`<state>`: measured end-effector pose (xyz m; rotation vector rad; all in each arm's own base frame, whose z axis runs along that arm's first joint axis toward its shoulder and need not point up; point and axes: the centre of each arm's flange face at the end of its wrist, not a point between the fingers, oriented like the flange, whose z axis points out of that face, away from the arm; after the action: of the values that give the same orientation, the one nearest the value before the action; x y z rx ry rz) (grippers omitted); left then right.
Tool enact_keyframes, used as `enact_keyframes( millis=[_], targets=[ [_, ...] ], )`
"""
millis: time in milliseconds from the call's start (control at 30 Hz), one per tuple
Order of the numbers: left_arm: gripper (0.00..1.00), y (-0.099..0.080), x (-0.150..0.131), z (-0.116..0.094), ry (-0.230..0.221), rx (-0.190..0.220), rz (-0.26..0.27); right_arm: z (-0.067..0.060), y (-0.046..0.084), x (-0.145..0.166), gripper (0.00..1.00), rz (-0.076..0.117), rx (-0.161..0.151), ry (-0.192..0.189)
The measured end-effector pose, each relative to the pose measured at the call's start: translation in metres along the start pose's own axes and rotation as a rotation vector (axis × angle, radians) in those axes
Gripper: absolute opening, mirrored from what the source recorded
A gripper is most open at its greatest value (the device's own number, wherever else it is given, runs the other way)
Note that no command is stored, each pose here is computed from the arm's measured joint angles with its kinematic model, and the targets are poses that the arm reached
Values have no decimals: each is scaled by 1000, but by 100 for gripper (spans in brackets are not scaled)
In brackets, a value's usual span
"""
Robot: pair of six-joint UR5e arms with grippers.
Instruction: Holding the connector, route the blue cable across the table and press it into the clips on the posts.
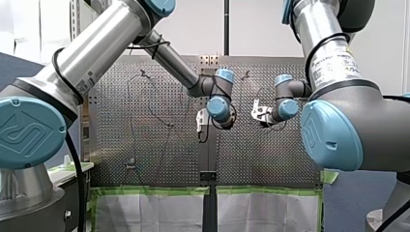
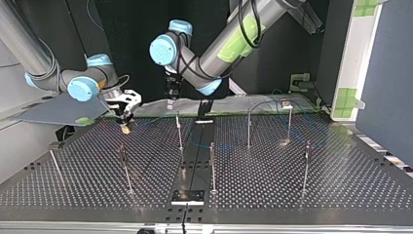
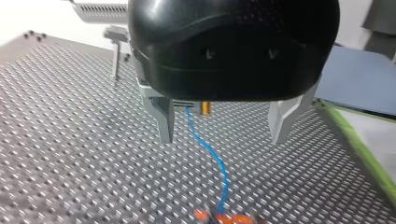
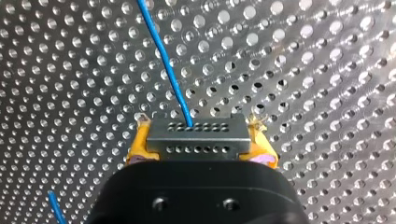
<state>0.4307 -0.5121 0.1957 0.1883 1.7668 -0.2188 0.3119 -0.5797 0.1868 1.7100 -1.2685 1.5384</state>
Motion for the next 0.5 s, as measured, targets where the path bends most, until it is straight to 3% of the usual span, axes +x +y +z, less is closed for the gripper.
enact_keyframes(
  millis=[167,500],
  targets=[
    [100,-13,-2,8,-26,-9,-19,-1,8,1,0,2,1,-4],
    [100,-30,29,29,45,-26,-15,-7,22,-2,0,-18,6,-47]
  ],
)
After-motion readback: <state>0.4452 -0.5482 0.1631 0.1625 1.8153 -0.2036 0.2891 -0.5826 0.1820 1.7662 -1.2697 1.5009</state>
